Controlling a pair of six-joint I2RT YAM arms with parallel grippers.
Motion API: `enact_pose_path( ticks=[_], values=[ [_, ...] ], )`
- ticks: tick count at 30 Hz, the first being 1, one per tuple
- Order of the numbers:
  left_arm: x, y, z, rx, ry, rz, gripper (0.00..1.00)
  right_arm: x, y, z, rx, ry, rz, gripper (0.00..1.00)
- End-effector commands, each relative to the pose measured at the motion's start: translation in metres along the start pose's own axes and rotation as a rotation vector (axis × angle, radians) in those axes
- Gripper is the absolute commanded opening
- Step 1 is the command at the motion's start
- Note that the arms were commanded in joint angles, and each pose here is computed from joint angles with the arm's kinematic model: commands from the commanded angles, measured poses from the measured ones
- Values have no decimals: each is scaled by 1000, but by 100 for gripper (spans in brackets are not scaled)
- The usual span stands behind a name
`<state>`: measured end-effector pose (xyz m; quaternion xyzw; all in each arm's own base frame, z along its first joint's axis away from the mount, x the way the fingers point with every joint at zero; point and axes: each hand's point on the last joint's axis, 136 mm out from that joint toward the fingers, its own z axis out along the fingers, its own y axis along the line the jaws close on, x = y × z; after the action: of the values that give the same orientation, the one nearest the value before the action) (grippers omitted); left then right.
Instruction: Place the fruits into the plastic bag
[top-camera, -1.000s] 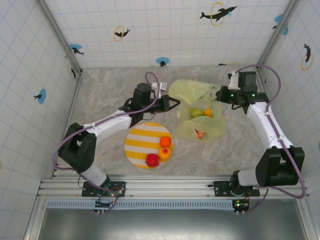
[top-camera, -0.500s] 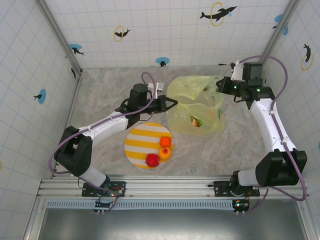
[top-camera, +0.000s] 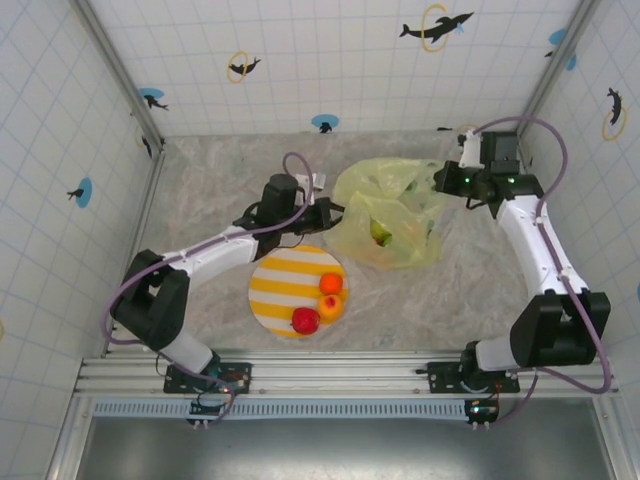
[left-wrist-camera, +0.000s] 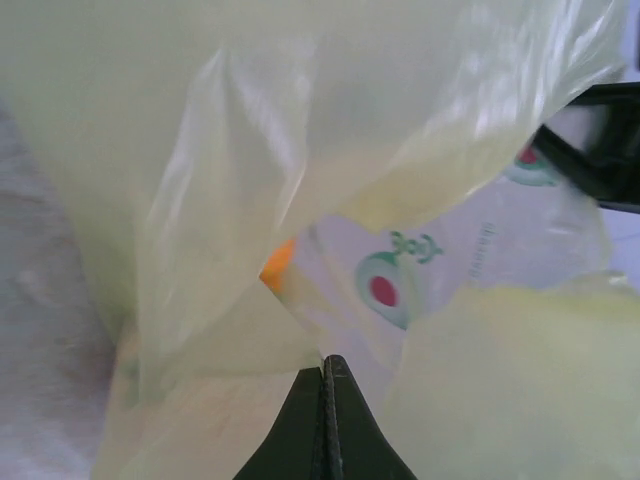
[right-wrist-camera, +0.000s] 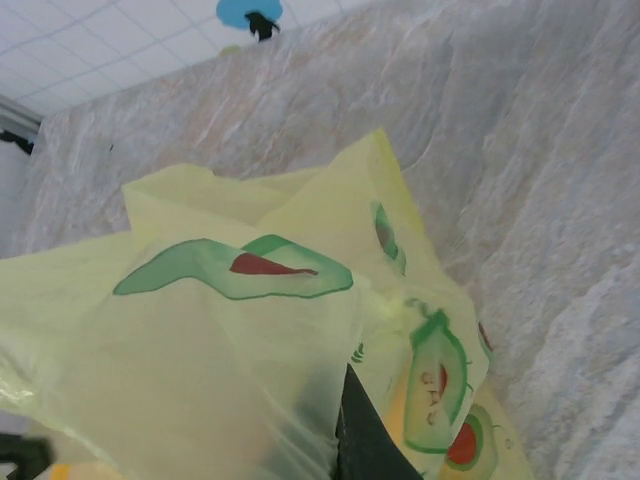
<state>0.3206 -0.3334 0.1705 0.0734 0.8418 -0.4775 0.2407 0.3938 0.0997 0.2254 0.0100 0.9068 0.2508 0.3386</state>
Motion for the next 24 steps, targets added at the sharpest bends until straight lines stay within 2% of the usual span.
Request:
enact_pose_path(
  ticks=[1, 3, 5, 11, 15, 20, 24],
  values=[
    [13, 39, -2, -159, 2, 43, 4, 1, 14, 14, -86, 5, 5, 6],
    [11, 46, -9, -202, -25, 67, 15, 4, 16, 19, -92, 14, 5, 6],
    [9, 53, -18, -256, -55, 92, 33, 7, 18, 23, -99, 23, 4, 6],
    [23, 64, -50, -331, -92, 163, 61, 14, 22, 28, -129, 45, 1, 6],
    [45, 70, -69, -351, -57, 200, 69, 16, 29, 28, -144, 55, -21, 6],
    [92, 70, -86, -328, 77, 237, 72, 24, 37, 27, -151, 73, -53, 6],
    [126, 63, -98, -355, 175, 277, 80, 30, 38, 29, -144, 89, -63, 6]
  ],
)
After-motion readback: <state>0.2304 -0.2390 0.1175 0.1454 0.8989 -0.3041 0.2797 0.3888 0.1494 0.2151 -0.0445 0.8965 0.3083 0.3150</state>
